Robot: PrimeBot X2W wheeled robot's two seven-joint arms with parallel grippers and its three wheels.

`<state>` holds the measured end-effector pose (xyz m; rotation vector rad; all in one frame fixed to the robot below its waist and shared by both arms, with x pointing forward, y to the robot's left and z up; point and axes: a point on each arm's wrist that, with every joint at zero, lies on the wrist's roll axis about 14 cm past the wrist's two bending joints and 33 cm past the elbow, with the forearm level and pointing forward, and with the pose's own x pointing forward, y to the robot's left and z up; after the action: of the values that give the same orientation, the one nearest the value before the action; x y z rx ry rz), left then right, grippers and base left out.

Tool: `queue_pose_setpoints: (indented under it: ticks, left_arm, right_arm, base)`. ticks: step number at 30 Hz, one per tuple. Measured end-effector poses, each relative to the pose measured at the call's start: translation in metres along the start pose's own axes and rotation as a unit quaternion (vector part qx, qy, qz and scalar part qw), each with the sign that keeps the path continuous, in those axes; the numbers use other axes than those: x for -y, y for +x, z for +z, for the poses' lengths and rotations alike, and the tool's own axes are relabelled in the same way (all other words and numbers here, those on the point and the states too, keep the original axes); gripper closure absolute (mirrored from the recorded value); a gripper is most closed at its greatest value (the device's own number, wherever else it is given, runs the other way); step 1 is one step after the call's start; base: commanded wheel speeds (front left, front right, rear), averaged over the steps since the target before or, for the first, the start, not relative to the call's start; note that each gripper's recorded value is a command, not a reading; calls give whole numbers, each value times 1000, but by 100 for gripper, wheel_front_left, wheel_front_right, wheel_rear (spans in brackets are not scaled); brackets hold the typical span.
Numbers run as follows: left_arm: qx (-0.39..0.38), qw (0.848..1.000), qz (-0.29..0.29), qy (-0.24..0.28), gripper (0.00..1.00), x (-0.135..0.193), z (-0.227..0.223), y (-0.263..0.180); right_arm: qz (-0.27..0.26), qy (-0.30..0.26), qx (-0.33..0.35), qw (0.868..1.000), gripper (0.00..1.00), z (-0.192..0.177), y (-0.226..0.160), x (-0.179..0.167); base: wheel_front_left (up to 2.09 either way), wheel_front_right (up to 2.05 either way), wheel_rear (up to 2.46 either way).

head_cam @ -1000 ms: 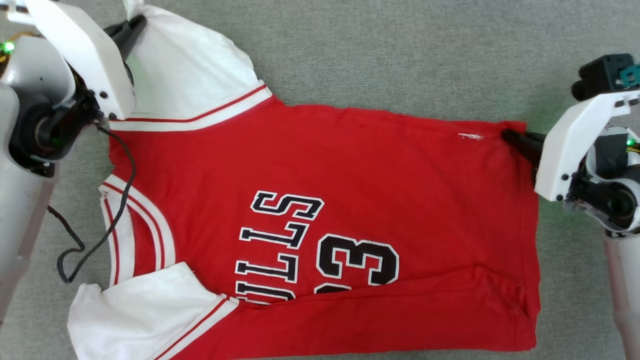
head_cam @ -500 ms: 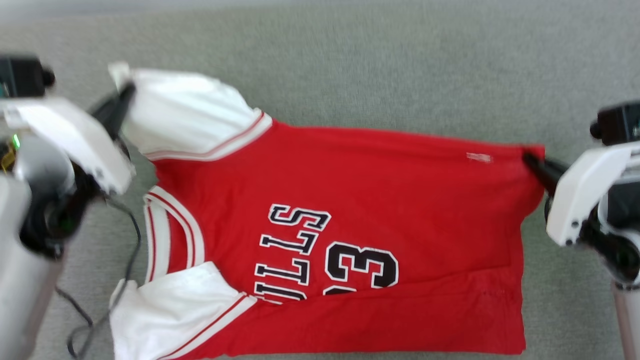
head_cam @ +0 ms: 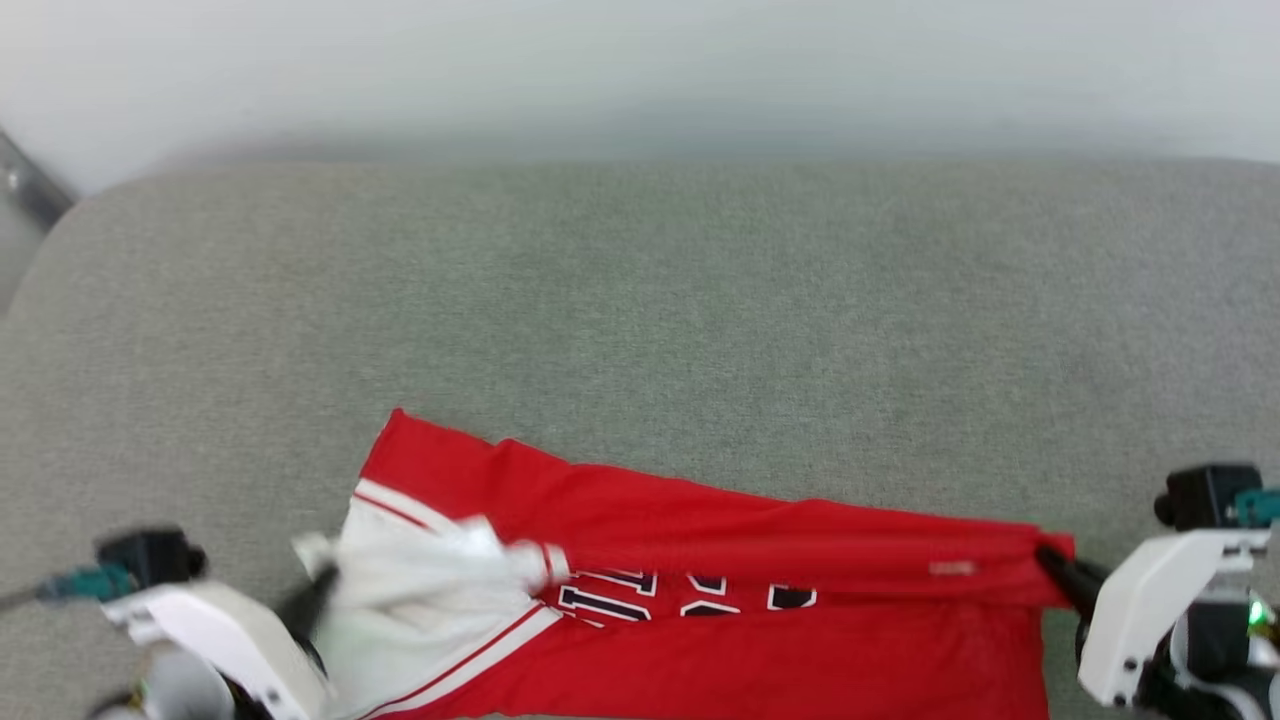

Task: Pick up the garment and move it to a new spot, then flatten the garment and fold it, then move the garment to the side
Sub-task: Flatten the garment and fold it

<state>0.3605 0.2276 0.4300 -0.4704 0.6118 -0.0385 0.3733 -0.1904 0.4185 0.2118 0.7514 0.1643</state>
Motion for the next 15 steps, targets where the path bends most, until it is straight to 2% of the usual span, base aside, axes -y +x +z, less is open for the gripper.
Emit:
queue_pose_setpoints:
  ticks: [1,2,3,4,5,6,11,12,15]
  left_arm:
    - [-11,1000,2,-11,100,-1,-12,-4]
    - [-24,1000,4,-19,81,-1,-24,-6]
    - [-35,999,6,-26,53,-1,-35,-9]
    - [-44,998,5,-38,34,0,-44,-10]
    - [-53,998,1,-46,5,2,-53,-10]
    - [-59,997,1,-51,0,3,-59,-11]
    - [-51,997,-7,-49,0,9,-70,-10]
    - [-18,999,-8,-26,0,12,-60,-12]
    - [36,999,-22,-18,0,25,-37,-13]
  right_arm:
    - [0,5,-2,1000,83,-6,-1,0]
    - [-2,9,-5,1000,58,-11,-1,1]
    - [-4,15,-6,1000,0,-17,-2,3]
    - [-6,22,-10,1000,0,-24,-2,4]
    - [-6,26,-12,1000,0,-29,-3,4]
    - [-6,31,-13,999,0,-34,-3,4]
    - [-3,46,-3,999,0,-48,-11,3]
    - [-3,41,21,999,0,-42,-23,5]
    - [-2,34,54,998,0,-27,-37,6]
  base:
    - [0,0,0]
    - [0,0,0]
    - [0,0,0]
    - [0,0,0]
    - [0,0,0]
    - [0,0,0]
    - [0,0,0]
    - [0,0,0]
    - [0,0,0]
